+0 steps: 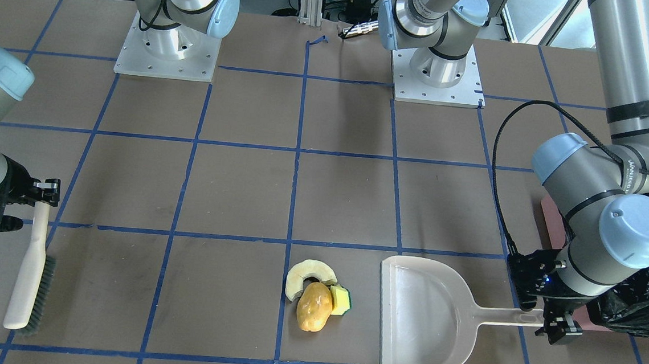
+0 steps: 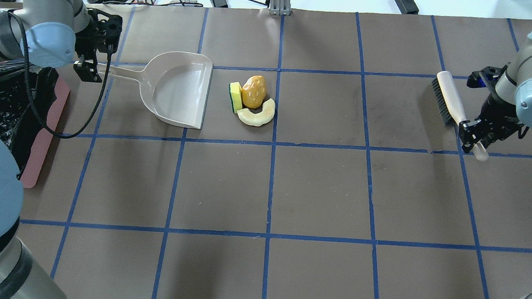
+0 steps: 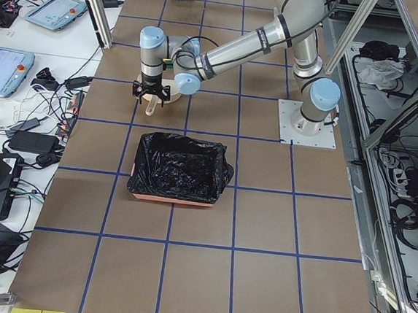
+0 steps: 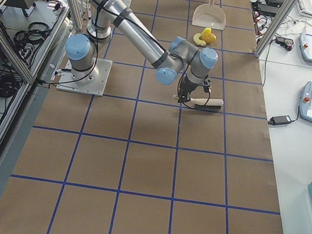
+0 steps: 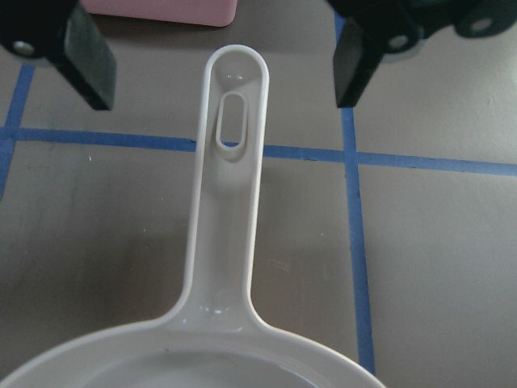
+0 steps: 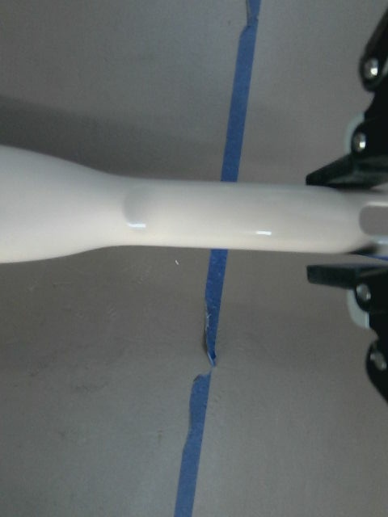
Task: Sweep and dump trash into bin
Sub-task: 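Grasp the dustpan handle with the left gripper while the right grasps the brush, then carry the brush with the right gripper over to the sponge and potato, then sweep the sponge and peel with the brush toward the dustpan held by left gripper, then sweep again with the brush pushing debris into the dustpan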
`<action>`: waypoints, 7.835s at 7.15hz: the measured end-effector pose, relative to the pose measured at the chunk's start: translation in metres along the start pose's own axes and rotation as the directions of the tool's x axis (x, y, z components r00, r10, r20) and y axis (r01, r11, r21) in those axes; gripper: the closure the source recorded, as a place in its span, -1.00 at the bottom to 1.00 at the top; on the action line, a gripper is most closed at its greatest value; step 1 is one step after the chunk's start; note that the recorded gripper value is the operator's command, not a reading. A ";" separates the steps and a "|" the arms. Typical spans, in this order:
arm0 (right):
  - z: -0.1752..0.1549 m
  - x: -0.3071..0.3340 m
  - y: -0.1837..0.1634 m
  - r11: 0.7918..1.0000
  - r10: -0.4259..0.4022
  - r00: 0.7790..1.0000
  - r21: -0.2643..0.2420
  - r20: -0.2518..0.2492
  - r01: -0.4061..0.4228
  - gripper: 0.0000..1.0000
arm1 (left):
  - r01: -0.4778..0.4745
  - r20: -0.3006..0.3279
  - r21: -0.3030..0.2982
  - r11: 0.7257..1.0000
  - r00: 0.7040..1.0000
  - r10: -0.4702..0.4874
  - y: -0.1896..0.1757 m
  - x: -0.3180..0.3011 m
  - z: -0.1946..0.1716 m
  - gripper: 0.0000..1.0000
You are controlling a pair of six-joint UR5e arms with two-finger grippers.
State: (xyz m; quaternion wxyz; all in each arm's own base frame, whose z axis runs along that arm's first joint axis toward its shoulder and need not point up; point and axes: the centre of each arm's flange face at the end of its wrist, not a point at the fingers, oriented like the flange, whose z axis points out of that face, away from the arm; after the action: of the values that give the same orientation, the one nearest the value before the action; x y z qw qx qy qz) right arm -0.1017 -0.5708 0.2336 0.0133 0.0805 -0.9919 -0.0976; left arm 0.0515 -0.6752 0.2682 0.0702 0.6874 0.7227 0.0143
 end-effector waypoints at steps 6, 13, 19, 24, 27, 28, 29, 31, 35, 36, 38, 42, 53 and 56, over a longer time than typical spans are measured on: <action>-0.059 -0.041 0.016 0.999 0.038 0.999 0.035 -0.036 -0.037 1.00 | -0.013 0.006 0.066 0.998 1.000 0.013 -0.001 -0.014 0.014 -0.86; -0.085 -0.367 -0.019 0.959 0.256 0.963 -0.101 -0.084 -0.264 1.00 | -0.015 -0.070 0.094 0.995 0.997 0.021 -0.005 -0.009 0.033 -0.57; -0.049 -0.505 -0.001 0.945 0.248 0.962 -0.190 -0.115 -0.266 1.00 | 0.005 -0.060 0.150 0.989 0.998 0.004 -0.011 -0.011 0.037 0.08; -0.044 -0.513 -0.019 0.922 0.362 0.928 -0.114 -0.084 -0.370 1.00 | 0.015 -0.051 0.147 0.989 0.999 -0.008 -0.017 -0.012 0.036 0.47; -0.034 -0.515 -0.023 0.915 0.379 0.922 -0.122 -0.076 -0.386 1.00 | -0.004 -0.037 0.114 0.993 0.999 0.009 -0.015 -0.014 0.033 0.54; -0.033 -0.516 -0.023 0.914 0.378 0.923 -0.129 -0.071 -0.385 1.00 | -0.013 -0.028 0.106 0.994 0.999 0.016 -0.016 -0.014 0.030 0.54; -0.033 -0.518 -0.023 0.914 0.378 0.924 -0.131 -0.064 -0.383 1.00 | -0.021 -0.020 0.103 0.994 1.000 0.023 -0.020 -0.014 0.026 0.54; -0.034 -0.523 -0.024 0.916 0.378 0.925 -0.134 -0.036 -0.379 1.00 | -0.034 -0.013 0.101 0.994 0.999 0.035 -0.025 -0.014 0.022 0.54; -0.031 -0.533 -0.036 0.915 0.396 0.917 -0.096 0.038 -0.391 1.00 | -0.040 -0.019 0.095 0.995 0.999 0.042 -0.027 -0.013 0.024 0.56; -0.028 -0.535 -0.041 0.913 0.405 0.913 -0.088 0.057 -0.399 1.00 | -0.040 -0.020 0.093 0.995 0.999 0.043 -0.027 -0.013 0.024 0.56; -0.030 -0.539 -0.046 0.912 0.410 0.907 -0.075 0.098 -0.404 1.00 | -0.041 -0.020 0.091 0.995 0.999 0.043 -0.027 -0.013 0.023 0.56; -0.033 -0.550 -0.052 0.914 0.405 0.903 -0.067 0.142 -0.399 1.00 | -0.040 -0.021 0.091 0.995 0.999 0.042 -0.027 -0.014 0.025 0.56; -0.021 -0.603 -0.058 0.940 0.333 0.913 -0.003 0.238 -0.342 1.00 | -0.065 -0.007 0.089 0.994 0.998 0.065 -0.035 -0.016 0.030 0.56; -0.030 -0.609 -0.063 0.942 0.318 0.910 0.020 0.268 -0.335 1.00 | -0.065 -0.006 0.089 0.994 0.998 0.066 -0.036 -0.016 0.030 0.56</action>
State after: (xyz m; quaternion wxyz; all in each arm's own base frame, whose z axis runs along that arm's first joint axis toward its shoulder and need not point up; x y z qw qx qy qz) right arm 0.5102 -0.5384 0.2440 -0.1037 -0.0993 -0.9871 -0.0714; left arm 0.0207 -0.6956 0.2353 0.0359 0.7130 0.7001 -0.0123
